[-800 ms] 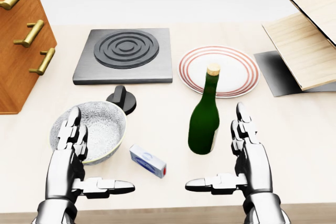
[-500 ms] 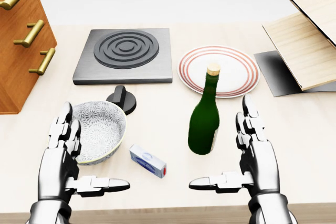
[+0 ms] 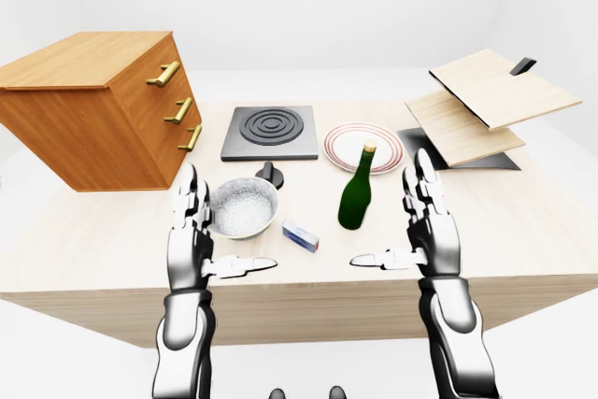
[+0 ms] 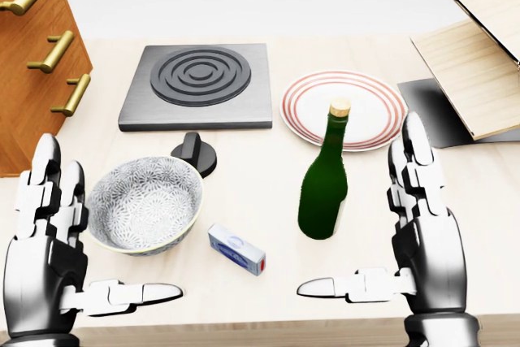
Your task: Put the bowl on the top of the cabinet.
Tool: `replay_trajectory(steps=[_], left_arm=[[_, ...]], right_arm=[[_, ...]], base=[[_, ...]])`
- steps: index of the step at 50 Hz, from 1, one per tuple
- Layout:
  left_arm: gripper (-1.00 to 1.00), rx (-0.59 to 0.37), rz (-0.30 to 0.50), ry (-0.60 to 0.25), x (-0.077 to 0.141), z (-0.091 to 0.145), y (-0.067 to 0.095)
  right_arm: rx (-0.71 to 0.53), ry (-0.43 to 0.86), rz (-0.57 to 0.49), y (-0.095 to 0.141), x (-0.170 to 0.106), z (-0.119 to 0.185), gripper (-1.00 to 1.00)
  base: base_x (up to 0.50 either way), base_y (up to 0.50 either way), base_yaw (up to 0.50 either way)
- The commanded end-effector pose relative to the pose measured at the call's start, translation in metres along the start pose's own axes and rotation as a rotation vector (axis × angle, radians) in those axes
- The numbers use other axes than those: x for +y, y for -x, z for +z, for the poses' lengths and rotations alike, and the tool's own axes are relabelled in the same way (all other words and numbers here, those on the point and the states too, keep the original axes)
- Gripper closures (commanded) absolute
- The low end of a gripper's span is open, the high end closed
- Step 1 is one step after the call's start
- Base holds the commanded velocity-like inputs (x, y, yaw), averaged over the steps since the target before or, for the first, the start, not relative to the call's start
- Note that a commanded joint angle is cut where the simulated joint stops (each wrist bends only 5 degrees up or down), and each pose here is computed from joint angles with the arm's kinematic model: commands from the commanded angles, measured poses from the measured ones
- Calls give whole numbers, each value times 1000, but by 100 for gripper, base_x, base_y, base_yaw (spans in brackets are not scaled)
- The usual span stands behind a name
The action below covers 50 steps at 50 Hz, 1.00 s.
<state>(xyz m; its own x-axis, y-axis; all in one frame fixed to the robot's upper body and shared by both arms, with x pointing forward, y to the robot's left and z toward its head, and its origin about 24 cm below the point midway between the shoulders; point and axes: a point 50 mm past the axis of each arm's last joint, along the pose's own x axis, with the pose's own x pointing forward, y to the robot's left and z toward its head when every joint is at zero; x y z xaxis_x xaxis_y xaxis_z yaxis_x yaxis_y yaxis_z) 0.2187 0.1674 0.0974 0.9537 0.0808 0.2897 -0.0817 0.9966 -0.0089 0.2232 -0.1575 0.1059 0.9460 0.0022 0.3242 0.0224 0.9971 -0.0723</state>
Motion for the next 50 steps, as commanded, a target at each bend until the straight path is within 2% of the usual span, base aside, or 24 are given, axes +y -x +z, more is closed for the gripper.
replay_trajectory(steps=[1,5,10,24,25,27,28,33,50], left_arm=[[-100,-43,11,-19,2,12,4],[-100,-41,11,-19,2,11,4],[-100,-43,10,-19,1,12,4],[-100,-25,5,-15,1,7,2],[-100,-19,4,-14,1,5,2],[-100,-18,2,-14,1,5,2],[-100,-21,1,-14,1,6,2],[-100,-10,-6,-12,0,3,2],[-100,-12,-8,-11,0,3,1]], right_arm=[[-33,20,-2,2,0,9,-100],[11,20,-2,3,1,-1,-100],[-36,18,-1,2,0,10,-100],[-30,19,1,2,1,8,-100],[3,19,0,3,1,1,-100],[-24,19,2,2,1,7,-100],[3,18,2,3,1,1,-100],[-29,19,5,2,1,8,-100],[-18,19,10,2,2,5,-100]], base=[[0,46,0],[0,50,0],[0,50,0],[0,50,0],[0,50,0],[0,50,0],[0,50,0],[0,50,0],[0,50,0]])
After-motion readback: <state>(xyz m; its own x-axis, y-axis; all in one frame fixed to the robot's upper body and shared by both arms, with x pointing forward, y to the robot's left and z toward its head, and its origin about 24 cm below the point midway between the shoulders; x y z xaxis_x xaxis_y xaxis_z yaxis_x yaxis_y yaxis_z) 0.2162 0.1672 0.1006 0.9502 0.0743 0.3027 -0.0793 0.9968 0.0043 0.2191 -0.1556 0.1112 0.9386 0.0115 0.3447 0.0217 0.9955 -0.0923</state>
